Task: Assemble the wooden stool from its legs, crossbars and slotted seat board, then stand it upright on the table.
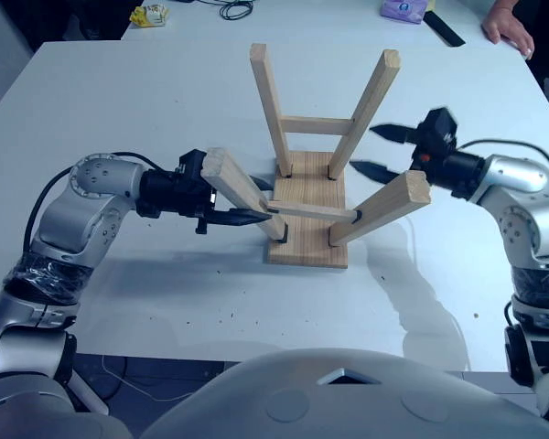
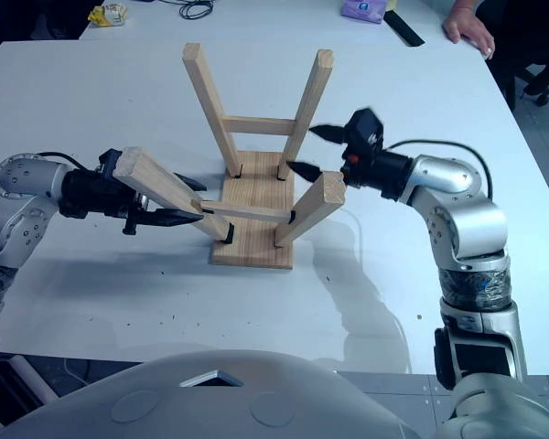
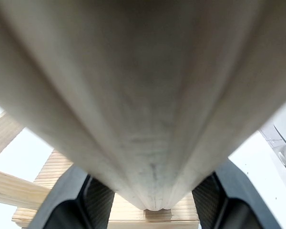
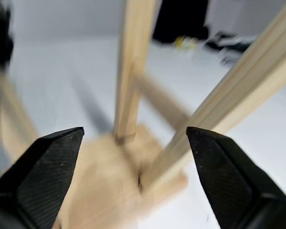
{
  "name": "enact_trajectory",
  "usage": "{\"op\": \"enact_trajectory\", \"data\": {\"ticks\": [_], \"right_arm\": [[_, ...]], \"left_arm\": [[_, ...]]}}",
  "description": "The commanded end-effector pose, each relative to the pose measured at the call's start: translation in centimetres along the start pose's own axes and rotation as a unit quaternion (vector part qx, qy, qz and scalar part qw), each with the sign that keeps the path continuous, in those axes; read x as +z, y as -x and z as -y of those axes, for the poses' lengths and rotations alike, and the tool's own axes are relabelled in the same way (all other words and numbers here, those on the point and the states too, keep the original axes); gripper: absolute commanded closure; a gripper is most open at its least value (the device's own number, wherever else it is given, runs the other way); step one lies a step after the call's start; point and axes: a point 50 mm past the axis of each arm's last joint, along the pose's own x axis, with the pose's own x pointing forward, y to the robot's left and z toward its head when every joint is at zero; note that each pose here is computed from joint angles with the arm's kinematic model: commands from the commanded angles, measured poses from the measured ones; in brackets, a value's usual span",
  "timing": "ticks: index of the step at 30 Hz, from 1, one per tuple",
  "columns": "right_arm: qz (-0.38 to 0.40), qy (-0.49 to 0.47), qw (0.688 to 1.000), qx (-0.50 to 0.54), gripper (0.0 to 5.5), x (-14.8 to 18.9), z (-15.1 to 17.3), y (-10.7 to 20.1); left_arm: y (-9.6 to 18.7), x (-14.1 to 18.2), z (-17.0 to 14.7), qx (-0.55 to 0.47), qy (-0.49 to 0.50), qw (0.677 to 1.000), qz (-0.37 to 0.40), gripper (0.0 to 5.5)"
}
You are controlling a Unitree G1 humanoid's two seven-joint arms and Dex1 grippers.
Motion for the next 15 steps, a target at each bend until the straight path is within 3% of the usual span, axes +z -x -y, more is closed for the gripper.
{"op": "enact_trajectory", "data": {"ticks": [1,7,15], "right_arm": [[0.127,-0.027,0.991,-0.028,1.55,7.3,0.5,1.1],[0.207,-0.108,0.972,-0.007,1.55,11.0,2.3,4.1],[0.168,-0.136,0.976,0.011,1.55,9.8,3.1,6.7]], "left_arm": [[0.2,-8.5,3.9,-0.015,0.161,0.971,-0.179,3.46],[0.8,-9.3,3.9,0.013,0.179,0.968,-0.177,3.46],[1.1,-9.2,3.4,0.03,0.174,0.968,-0.177,3.46]]}}
